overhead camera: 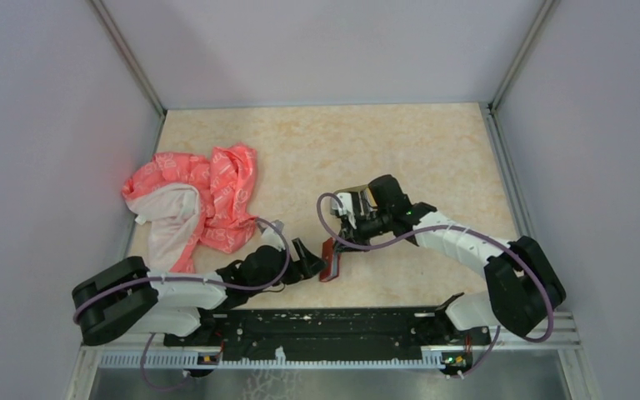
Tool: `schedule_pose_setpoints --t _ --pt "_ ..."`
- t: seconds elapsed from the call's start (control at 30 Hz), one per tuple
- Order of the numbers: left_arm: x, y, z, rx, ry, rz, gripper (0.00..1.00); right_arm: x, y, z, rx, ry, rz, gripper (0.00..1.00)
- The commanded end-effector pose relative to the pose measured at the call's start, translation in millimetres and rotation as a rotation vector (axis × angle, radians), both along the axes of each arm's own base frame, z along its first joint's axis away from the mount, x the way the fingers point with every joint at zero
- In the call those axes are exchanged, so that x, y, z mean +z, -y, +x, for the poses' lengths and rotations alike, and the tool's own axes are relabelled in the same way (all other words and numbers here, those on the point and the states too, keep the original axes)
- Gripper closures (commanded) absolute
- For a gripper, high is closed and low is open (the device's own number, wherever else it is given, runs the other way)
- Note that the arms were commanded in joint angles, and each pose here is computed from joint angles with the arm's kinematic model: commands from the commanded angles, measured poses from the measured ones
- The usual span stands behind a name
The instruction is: Put the credit cards into the card holder
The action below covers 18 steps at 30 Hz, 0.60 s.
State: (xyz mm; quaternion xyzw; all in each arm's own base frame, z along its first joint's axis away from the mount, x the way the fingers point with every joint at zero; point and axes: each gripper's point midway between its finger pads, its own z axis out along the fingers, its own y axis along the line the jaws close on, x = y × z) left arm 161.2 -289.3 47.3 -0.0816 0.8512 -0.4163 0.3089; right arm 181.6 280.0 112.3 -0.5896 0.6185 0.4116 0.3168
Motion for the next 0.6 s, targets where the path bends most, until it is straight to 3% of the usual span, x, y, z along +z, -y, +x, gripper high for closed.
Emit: schedule_pose_setpoints --t 0.0,0.57 --pt "-4 -16 -5 -0.009 0.029 0.001 0.07 28 -7 -8 0.065 -0.009 0.119 1.00" --pt "27 -1 -4 -0.089 0.103 -0.092 0.04 32 -4 -3 0.047 -0.013 0.126 1.00"
